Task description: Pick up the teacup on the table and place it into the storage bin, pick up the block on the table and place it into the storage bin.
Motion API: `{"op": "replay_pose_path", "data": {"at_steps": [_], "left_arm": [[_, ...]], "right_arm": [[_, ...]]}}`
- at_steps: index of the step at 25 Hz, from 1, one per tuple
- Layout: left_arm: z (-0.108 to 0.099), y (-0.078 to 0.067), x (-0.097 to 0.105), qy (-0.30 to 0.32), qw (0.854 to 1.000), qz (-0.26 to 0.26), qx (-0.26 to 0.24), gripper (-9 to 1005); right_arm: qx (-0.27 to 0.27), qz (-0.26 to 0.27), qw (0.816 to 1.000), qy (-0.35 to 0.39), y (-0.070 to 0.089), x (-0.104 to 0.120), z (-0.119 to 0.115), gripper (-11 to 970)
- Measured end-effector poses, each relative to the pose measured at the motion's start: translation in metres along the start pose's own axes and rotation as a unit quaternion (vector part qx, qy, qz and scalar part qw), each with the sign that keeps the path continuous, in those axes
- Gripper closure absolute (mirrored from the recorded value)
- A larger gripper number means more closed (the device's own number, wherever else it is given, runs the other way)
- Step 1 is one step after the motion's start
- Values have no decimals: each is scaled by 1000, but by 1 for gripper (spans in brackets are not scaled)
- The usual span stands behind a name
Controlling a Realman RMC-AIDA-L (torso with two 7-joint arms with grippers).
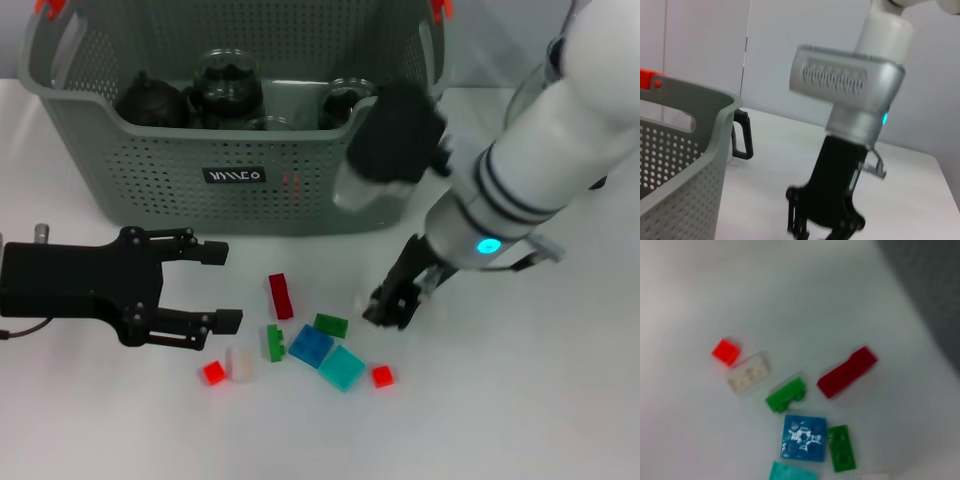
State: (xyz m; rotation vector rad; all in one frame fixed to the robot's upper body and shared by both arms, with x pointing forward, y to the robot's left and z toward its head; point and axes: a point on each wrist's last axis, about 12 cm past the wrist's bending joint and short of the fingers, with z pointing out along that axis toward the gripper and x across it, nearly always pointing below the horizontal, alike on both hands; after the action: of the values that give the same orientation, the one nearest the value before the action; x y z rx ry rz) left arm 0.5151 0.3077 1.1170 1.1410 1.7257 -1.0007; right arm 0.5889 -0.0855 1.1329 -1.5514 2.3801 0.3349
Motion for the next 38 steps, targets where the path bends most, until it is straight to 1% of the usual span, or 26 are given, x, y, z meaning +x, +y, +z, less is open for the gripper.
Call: {"op": "replay_pose_path", "data": {"at_steps": [3, 5, 8, 11, 14, 16, 19, 20, 21, 24, 28, 31, 35, 38], "left_arm": [[-1, 0, 0, -1, 1000, -1, -1, 149], [-2, -1, 1, -3, 1000, -2, -2, 149], [-2, -1, 1, -3, 1000, -2, -3, 149], [-2, -1, 1, -3, 1000, -2, -3, 149], [-3, -1, 1, -3, 1000, -1, -3, 149], [-2, 0, 0, -3, 1000, 0, -2, 149], [-2, 0, 0, -3, 1000, 1, -2, 149], [-1, 0, -1, -3, 1000, 2, -2, 149], [-1, 0, -1, -3, 1000, 2, -2, 150], [-1, 0, -1, -4, 1000, 4, -1, 150], [-1, 1, -1, -4, 1000, 5, -2, 150], [-1, 1, -1, -4, 1000, 6, -2, 150], [-1, 2, -2, -4, 1000, 6, -3, 150], [-1, 2, -2, -3, 1000, 6, -3, 150]], "right_arm": [[6, 3, 1000, -24, -1, -1, -26, 755], [7, 1, 999, -48, 0, -5, -47, 752], [2, -10, 995, -95, 5, -16, -80, 742], [-1, -31, 989, -146, 11, -33, -113, 732], [15, -42, 982, -183, 8, -48, -138, 722], [30, -44, 978, -200, 2, -55, -146, 716], [62, -43, 974, -213, -13, -64, -144, 706], [80, -39, 972, -215, -24, -68, -136, 703], [80, -39, 972, -215, -24, -68, -136, 700], [103, -31, 972, -208, -42, -72, -121, 690], [132, -31, 967, -215, -59, -78, -106, 677], [151, -34, 962, -224, -67, -83, -95, 667], [162, -30, 961, -224, -72, -87, -83, 654], [164, -26, 961, -223, -74, -87, -79, 644]]}}
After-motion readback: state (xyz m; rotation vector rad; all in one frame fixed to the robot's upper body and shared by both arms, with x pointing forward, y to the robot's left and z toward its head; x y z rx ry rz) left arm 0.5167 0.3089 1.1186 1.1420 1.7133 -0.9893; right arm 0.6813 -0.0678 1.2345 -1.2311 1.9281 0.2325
